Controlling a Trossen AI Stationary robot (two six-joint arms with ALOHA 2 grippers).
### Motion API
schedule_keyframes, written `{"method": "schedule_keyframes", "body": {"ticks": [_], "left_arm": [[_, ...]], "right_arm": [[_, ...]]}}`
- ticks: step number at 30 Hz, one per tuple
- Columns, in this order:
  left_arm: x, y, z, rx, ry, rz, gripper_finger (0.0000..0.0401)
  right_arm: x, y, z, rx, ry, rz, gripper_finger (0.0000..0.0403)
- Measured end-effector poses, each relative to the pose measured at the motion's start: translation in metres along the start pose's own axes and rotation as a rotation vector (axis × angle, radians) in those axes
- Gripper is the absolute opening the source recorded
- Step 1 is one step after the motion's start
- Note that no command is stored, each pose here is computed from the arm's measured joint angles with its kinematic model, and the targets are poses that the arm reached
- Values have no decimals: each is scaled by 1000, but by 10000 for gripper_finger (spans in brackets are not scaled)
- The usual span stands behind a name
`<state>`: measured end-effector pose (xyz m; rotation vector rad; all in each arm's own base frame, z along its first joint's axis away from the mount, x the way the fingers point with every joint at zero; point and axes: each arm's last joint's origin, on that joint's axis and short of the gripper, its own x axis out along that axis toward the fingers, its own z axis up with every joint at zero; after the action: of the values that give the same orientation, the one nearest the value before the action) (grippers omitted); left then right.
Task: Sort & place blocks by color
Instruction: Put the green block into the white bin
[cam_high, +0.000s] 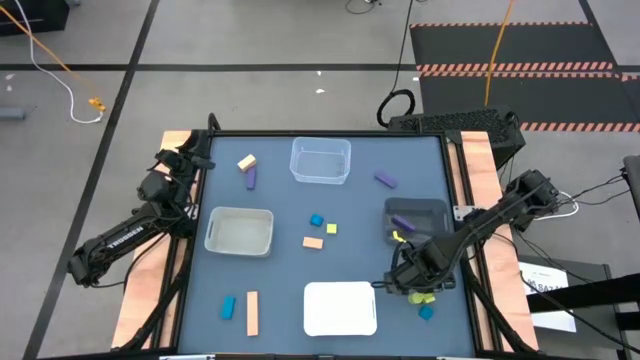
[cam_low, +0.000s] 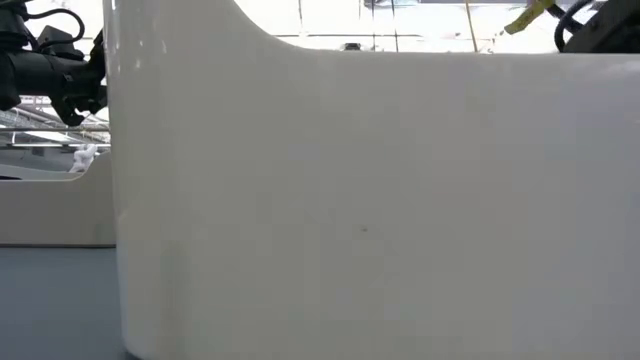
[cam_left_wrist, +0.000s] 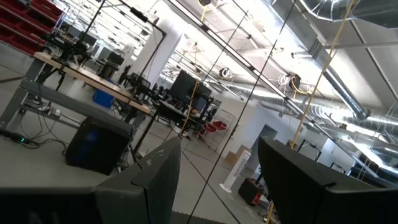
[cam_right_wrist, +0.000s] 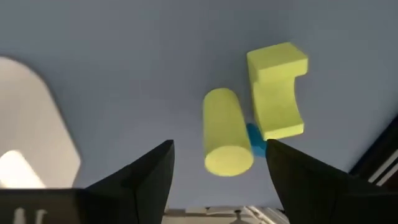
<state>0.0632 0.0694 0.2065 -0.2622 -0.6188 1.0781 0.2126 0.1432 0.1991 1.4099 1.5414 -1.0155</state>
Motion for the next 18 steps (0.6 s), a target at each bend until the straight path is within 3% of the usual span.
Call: {"method": "schedule_keyframes", "body": {"ticks": [18], "left_arm": [[0,0,0,0,0,0,216]], "right_arm": [[11,-1,-2,-62,-18,-37,232]]}}
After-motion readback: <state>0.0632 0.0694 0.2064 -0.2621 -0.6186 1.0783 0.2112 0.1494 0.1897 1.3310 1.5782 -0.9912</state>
